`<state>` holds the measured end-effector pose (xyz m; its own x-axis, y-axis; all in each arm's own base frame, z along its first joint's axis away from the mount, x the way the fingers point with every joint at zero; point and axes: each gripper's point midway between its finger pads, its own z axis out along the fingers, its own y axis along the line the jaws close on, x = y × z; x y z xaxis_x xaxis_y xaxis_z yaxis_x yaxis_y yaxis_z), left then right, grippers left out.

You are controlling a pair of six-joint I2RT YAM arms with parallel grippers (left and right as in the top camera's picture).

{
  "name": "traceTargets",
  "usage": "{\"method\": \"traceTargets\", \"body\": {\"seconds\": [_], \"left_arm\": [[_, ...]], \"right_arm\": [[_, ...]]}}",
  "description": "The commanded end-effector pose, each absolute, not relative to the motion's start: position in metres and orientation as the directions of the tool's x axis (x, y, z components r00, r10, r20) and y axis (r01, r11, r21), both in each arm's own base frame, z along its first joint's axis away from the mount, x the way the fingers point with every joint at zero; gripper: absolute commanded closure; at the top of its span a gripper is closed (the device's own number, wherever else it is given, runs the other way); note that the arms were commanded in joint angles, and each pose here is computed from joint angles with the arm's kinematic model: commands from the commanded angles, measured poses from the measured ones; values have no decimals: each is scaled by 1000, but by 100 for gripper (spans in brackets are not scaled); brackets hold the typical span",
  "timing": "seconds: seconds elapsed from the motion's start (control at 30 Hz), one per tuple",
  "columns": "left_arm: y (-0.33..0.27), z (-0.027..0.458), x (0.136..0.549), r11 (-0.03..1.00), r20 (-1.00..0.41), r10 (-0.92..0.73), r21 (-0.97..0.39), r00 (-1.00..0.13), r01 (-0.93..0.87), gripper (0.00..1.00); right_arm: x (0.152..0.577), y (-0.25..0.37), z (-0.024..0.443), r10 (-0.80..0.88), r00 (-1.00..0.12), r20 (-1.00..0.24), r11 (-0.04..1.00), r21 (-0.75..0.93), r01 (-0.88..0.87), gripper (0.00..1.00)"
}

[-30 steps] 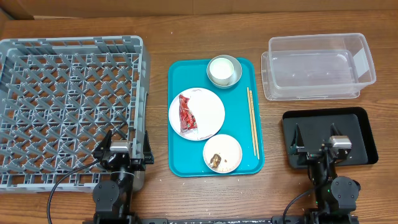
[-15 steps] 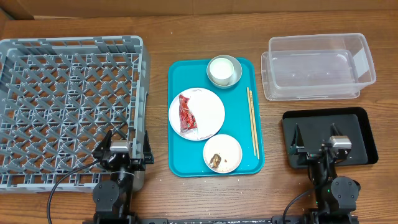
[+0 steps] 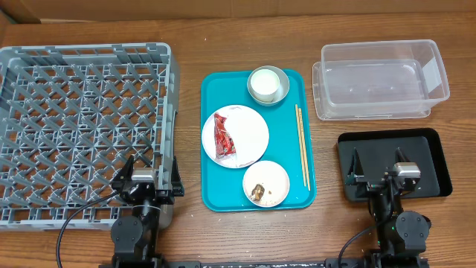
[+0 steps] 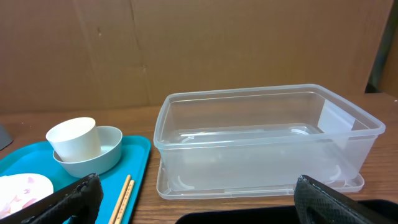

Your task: Sort waste into correct bins and load items into the dishwasher

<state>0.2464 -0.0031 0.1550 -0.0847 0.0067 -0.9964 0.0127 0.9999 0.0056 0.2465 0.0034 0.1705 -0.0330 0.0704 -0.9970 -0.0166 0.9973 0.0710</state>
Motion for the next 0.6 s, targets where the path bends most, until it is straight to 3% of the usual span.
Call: {"method": "traceTargets", "body": {"seconds": [0.0, 0.17, 0.27, 0.37, 0.57], "left_arm": [[-3, 156, 246, 1000, -997, -2, -3, -78, 12, 0], [-3, 156, 246, 1000, -997, -2, -3, -78, 12, 0], [-3, 156, 246, 1000, -997, -2, -3, -78, 12, 0], [-3, 156, 246, 1000, -997, -2, -3, -78, 12, 0], [-3, 156, 246, 1000, -997, -2, -3, -78, 12, 0]], "right_arm": [[246, 6, 169, 78, -27, -997, 996, 79, -30, 0], [243, 33, 192, 177, 32, -984, 966, 168, -196, 0], [226, 76, 216, 323, 13, -946, 840, 280, -466, 0], [203, 100, 247, 386, 40, -922, 721, 274, -637, 0], [173, 101, 301, 478, 201, -855, 657, 197, -727, 0]]}}
